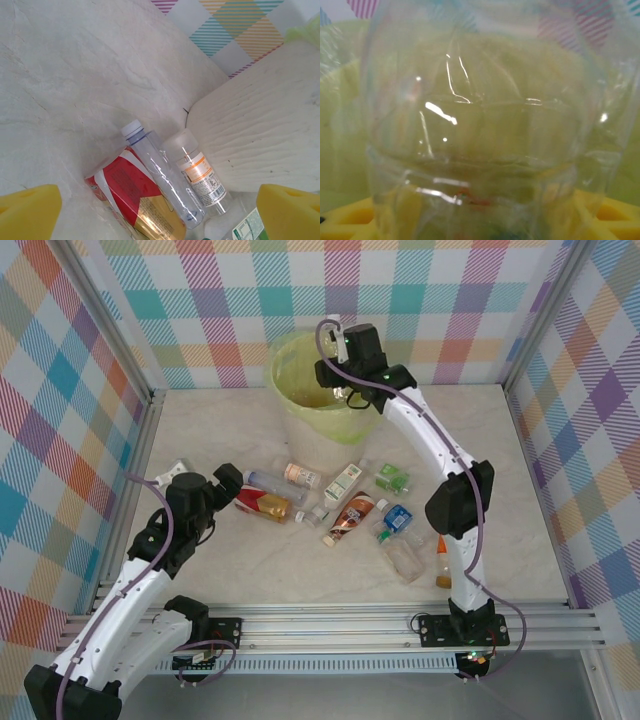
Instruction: Put the plastic bottles in the bin
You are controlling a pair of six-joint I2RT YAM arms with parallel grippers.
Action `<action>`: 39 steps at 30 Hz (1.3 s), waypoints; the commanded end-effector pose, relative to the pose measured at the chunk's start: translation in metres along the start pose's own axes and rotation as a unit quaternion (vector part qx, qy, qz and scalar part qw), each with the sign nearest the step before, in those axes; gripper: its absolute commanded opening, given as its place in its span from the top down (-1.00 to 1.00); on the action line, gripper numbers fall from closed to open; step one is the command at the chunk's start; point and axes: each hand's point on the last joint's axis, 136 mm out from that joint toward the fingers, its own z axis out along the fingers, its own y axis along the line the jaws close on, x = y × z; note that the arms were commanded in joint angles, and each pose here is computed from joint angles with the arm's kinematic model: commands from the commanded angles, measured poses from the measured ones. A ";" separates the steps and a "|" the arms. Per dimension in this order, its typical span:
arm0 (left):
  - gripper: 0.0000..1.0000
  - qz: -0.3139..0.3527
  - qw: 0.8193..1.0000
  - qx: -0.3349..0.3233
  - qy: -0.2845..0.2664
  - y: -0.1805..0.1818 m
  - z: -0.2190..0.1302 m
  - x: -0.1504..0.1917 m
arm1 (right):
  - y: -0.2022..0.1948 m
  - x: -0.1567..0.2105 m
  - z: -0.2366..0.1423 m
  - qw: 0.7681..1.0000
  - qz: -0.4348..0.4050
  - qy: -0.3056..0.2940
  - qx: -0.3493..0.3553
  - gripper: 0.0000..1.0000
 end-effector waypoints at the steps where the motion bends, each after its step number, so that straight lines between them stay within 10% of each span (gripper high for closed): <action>1: -1.00 -0.006 1.000 -0.019 0.006 0.011 0.003 0.004 | -0.021 -0.001 -0.003 0.997 -0.023 0.005 0.072 -0.37; 12: -1.00 -0.008 1.000 -0.019 0.012 0.011 0.008 0.007 | -0.033 -0.005 -0.009 0.988 -0.034 0.007 0.148 -0.56; 39: -1.00 -0.019 0.995 -0.079 0.065 0.027 0.030 0.030 | 0.031 -0.015 -0.171 0.986 0.045 -0.130 -0.097 -0.92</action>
